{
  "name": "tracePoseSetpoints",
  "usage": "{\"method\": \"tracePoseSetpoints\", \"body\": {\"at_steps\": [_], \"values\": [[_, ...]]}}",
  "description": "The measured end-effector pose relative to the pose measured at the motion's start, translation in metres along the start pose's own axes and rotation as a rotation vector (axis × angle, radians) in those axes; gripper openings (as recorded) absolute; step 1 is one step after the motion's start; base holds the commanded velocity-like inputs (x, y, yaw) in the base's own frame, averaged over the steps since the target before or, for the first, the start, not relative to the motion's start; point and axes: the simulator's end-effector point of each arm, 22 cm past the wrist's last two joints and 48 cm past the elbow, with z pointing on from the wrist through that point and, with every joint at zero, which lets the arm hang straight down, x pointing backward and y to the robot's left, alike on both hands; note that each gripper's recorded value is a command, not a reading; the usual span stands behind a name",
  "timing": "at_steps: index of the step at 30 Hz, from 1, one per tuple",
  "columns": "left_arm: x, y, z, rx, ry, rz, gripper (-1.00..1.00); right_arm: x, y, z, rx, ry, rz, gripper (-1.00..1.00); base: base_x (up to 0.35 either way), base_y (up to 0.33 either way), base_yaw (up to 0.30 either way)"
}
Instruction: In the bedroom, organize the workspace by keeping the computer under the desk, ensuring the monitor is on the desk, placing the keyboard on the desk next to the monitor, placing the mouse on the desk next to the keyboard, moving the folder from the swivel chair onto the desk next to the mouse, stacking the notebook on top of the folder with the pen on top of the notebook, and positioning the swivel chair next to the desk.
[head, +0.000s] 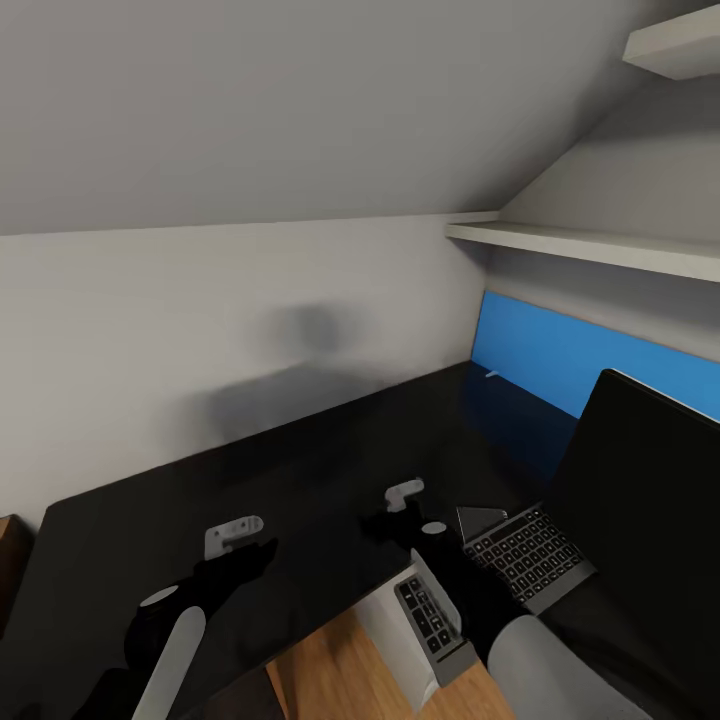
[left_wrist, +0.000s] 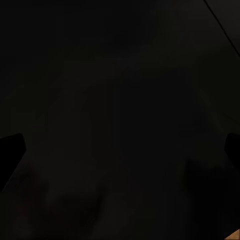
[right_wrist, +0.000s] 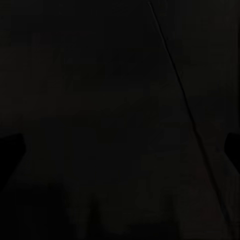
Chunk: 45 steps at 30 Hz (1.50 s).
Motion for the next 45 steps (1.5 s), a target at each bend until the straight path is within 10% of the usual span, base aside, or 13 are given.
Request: {"method": "tracePoseSetpoints", "body": {"at_steps": [15,45], "values": [[0.001,0.001,0.001,-0.004,0.002,0.002,1.00,-0.023,0.003,-0.019,-0.042,-0.002,0.085,1.00,0.000,0.000,0.000],[0.001,0.002,0.001,-0.005,0.003,0.002,1.00,-0.020,0.003,-0.018,-0.044,0.004,0.090,1.00,-0.278,0.000,0.000]]}}
